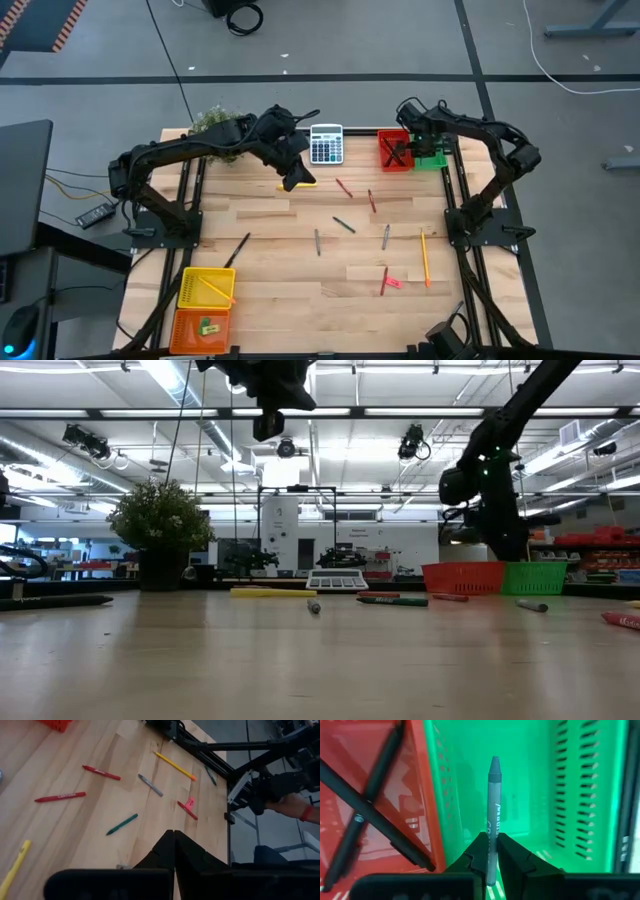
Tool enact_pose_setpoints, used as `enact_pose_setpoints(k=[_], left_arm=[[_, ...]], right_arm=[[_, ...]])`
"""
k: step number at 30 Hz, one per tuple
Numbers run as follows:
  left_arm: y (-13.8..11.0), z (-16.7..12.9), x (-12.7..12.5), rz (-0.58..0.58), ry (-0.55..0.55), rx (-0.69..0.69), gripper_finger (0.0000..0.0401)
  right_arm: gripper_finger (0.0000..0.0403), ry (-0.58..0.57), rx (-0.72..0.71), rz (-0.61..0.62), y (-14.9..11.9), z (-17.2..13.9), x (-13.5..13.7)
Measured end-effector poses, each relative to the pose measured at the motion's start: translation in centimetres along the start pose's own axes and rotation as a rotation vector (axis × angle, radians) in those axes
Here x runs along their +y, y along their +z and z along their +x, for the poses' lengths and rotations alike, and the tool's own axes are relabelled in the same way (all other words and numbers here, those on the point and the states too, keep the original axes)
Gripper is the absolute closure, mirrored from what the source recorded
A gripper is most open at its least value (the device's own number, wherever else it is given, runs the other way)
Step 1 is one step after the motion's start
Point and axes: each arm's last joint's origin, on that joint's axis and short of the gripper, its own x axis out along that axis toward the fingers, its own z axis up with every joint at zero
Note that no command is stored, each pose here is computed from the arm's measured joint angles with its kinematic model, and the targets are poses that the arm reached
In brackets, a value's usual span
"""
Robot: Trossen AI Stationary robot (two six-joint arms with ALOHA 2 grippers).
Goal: Sort crayons/erasers/pens/pencils in bins
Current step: Put the top gray crayon into the green bin, then put the top right red crayon into the green bin
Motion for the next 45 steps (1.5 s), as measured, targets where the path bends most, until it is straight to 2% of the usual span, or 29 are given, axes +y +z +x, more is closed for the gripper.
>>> enact_pose_setpoints(k=[8, 19, 25, 31, 38, 42, 45], left_arm=[[-0.5, 0.0, 0.1, -0.026, 0.003, 0.047, 0.0377], [-0.6, 0.1, -0.1, -0.051, -0.025, 0.060, 0.0394], [-0.6, 0.1, -0.2, -0.058, -0.042, 0.066, 0.0378], [-0.6, 0.1, -0.2, -0.077, -0.054, 0.070, 0.0391], [-0.6, 0.1, -0.3, -0.084, -0.066, 0.071, 0.0386], [-0.4, 0.1, -0.2, -0.131, -0.037, 0.045, 0.0379], [0.1, 0.1, -0.3, -0.152, -0.024, -0.004, 0.0386]], right_arm=[[0.0359, 0.026, -0.011, -0.010, -0.5, 1.3, 0.0], [0.0354, 0.050, -0.043, -0.017, -0.2, 1.3, 0.2], [0.0297, 0.051, -0.043, -0.021, -0.2, 1.2, 0.2], [0.0238, 0.089, -0.093, -0.023, -0.4, -0.5, -0.4], [0.0228, 0.185, -0.210, -0.019, -1.2, -4.6, -2.2], [0.0233, 0.339, -0.214, -0.048, -2.5, -6.9, -2.4], [0.0237, 0.443, -0.190, -0.098, -4.2, -8.1, -1.5]])
